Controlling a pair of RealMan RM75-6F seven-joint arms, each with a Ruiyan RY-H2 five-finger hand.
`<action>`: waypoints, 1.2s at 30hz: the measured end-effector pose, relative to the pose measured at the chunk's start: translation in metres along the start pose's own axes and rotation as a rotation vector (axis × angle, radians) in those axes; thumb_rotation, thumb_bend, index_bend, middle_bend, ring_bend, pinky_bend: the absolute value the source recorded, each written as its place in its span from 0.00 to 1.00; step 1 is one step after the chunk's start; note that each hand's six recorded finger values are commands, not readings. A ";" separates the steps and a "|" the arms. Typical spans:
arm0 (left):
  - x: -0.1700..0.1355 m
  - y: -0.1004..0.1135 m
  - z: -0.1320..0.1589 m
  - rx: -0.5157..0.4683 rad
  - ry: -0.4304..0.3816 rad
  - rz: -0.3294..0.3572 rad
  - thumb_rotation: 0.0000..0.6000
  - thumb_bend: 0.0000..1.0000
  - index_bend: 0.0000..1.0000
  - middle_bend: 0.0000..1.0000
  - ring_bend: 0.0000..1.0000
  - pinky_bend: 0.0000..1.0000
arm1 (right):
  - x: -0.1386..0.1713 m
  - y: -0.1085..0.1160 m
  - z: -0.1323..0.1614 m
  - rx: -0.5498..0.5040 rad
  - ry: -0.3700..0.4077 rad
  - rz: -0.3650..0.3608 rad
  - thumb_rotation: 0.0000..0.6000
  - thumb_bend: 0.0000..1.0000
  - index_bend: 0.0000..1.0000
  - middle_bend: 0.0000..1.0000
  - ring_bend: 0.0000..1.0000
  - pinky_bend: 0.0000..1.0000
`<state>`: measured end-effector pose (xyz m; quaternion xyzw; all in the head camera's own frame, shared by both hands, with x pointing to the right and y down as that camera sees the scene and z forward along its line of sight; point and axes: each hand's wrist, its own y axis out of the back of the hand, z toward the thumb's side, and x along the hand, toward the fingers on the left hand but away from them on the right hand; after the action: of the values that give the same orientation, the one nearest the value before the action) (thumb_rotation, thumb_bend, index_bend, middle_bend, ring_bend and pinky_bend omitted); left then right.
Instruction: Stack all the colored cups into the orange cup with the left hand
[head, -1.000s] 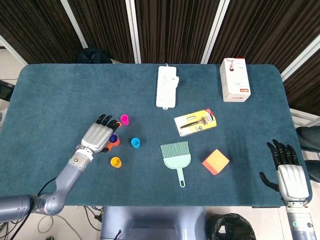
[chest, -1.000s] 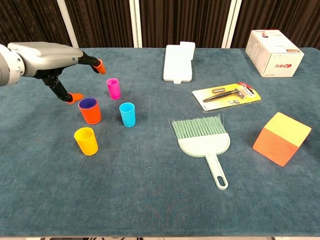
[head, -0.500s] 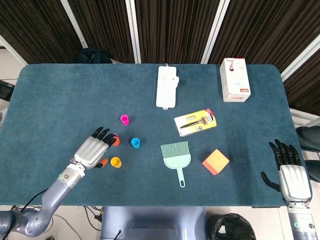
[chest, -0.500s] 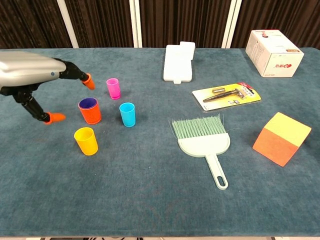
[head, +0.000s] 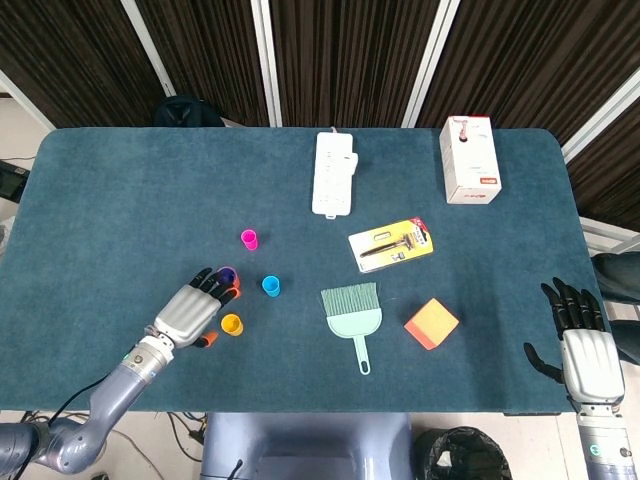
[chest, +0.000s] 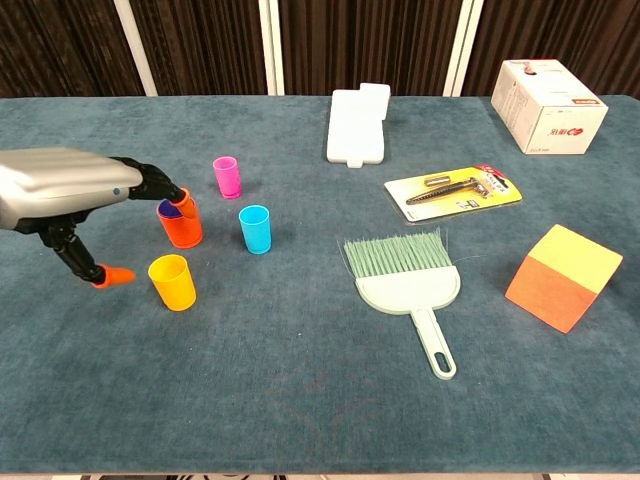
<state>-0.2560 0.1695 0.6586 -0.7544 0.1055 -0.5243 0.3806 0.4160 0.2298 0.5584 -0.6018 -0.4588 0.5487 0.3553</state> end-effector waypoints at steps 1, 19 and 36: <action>0.001 -0.001 0.002 -0.001 -0.008 0.001 1.00 0.27 0.21 0.13 0.00 0.00 | 0.000 0.000 0.000 0.000 0.000 0.000 1.00 0.34 0.09 0.05 0.09 0.04; 0.008 -0.011 0.011 0.009 -0.040 -0.006 1.00 0.27 0.33 0.13 0.00 0.00 | 0.000 0.002 -0.002 -0.007 -0.010 -0.004 1.00 0.34 0.09 0.05 0.09 0.04; 0.015 -0.011 0.019 0.037 -0.044 0.013 1.00 0.31 0.41 0.15 0.00 0.00 | -0.001 0.003 -0.005 -0.009 -0.020 -0.010 1.00 0.34 0.09 0.05 0.09 0.04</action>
<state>-0.2360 0.1777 0.6736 -0.7578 0.0921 -0.5070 0.4002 0.4219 0.2283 0.5566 -0.5957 -0.4676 0.5509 0.3508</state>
